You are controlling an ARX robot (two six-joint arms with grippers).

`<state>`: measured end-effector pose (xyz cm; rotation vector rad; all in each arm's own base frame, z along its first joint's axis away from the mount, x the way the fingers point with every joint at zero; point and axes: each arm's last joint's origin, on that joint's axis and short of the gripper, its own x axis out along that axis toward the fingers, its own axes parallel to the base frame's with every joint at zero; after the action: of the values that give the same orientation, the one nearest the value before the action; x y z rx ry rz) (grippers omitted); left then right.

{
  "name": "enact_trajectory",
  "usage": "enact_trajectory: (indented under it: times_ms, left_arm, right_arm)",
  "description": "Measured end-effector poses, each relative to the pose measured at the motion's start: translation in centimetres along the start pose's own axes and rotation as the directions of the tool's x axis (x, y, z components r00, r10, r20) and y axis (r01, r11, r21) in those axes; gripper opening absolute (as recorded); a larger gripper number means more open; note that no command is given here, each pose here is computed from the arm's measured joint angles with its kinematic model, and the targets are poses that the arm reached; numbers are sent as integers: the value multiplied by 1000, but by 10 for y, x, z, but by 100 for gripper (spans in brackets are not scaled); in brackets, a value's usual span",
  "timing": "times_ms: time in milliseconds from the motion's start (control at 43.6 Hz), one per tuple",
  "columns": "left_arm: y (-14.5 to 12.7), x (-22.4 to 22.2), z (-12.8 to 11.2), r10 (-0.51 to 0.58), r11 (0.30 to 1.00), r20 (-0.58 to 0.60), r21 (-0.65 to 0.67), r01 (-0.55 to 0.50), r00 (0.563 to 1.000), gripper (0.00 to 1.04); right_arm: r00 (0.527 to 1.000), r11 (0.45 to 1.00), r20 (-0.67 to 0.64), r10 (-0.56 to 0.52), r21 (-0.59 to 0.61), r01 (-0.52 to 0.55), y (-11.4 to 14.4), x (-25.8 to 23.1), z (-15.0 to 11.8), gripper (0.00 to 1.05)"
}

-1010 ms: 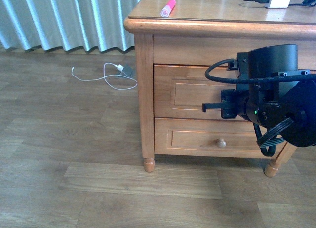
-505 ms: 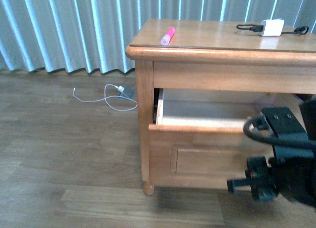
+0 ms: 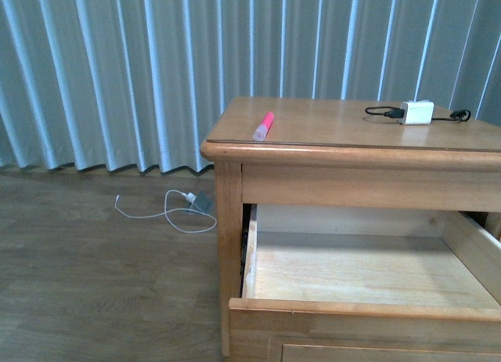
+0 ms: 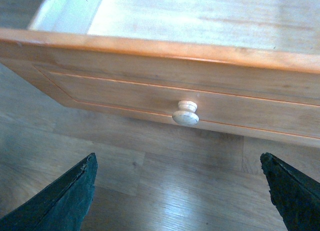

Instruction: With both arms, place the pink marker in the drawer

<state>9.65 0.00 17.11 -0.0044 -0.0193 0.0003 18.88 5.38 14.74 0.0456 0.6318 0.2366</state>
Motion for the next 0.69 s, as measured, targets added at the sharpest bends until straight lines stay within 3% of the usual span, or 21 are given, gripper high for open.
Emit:
enact_trajectory:
  times_ms: [115, 298, 505, 551, 597, 689]
  left_arm:
    - [0, 0, 0, 0, 1000, 0, 0, 0, 1000, 99]
    - [0, 0, 0, 0, 1000, 0, 0, 0, 1000, 99]
    - [0, 0, 0, 0, 1000, 0, 0, 0, 1000, 99]
    - [0, 0, 0, 0, 1000, 0, 0, 0, 1000, 99]
    - [0, 0, 0, 0, 1000, 0, 0, 0, 1000, 99]
    - [0, 0, 0, 0, 1000, 0, 0, 0, 1000, 99]
  right_arm:
    - [995, 998, 86, 43, 40, -46, -8, -51, 8, 96]
    - [973, 994, 218, 73, 60, -88, -25, -110, 0, 96]
    - [961, 996, 276, 14, 78, -37, -33, -121, -4, 95]
    - [928, 997, 365, -74, 44, 62, -32, -119, -5, 89]
    - [861, 987, 487, -148, 24, 156, -30, -116, -8, 80]
    - [783, 975, 590, -197, 36, 218, -28, -118, -9, 66]
